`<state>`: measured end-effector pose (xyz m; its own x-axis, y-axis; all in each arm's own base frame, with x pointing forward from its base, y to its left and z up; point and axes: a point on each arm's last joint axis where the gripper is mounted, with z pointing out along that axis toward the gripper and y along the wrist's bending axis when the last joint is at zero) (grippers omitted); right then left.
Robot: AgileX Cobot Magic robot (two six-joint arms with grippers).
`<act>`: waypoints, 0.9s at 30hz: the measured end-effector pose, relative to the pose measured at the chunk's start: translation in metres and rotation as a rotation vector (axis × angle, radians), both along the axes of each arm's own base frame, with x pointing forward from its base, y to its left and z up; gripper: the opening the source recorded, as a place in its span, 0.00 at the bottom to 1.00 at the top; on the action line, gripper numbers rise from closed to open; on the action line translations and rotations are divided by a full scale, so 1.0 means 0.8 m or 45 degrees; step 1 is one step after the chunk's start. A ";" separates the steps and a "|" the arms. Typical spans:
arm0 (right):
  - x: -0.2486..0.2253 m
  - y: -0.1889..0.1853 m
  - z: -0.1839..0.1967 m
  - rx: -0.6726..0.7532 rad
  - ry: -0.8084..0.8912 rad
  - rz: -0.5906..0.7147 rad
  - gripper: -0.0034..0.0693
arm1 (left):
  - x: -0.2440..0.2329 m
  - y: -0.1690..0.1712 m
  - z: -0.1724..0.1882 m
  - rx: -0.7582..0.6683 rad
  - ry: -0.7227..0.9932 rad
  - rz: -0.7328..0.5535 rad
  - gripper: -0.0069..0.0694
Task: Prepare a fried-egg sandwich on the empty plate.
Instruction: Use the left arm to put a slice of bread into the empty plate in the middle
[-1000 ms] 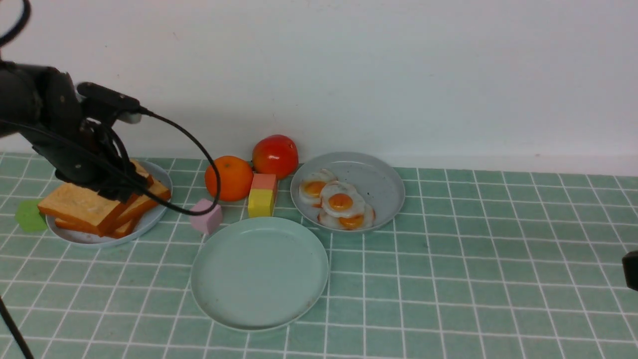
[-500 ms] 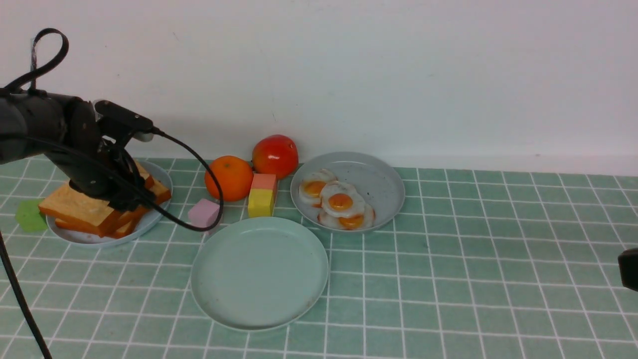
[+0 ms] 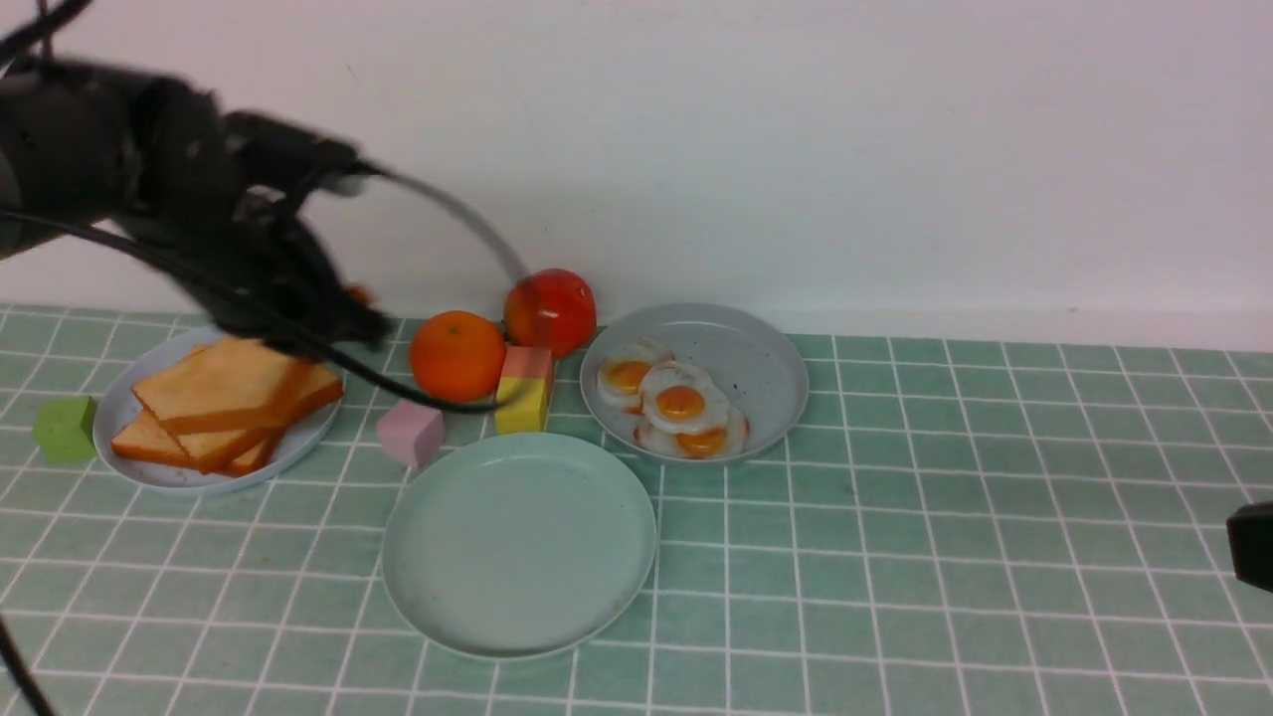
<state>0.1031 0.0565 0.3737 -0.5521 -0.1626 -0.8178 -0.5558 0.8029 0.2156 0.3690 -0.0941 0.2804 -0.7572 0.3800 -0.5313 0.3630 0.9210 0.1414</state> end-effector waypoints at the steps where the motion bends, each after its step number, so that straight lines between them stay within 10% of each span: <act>1: 0.000 0.000 0.000 0.000 0.001 0.001 0.09 | -0.014 -0.022 0.001 -0.010 0.013 -0.052 0.17; 15: -0.002 0.001 -0.002 -0.009 0.028 0.022 0.12 | -0.058 -0.146 -0.091 0.178 0.148 -0.454 0.19; 27: 0.008 -0.002 0.002 0.011 -0.043 -0.041 0.41 | -0.066 -0.150 -0.066 0.037 0.153 -0.390 0.71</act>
<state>0.1094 0.0553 0.3755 -0.5293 -0.1382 -0.8371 -0.5366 0.8188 0.2041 0.3162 -0.2138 0.2275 -0.6617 0.6137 -0.4307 0.6384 0.7624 0.1056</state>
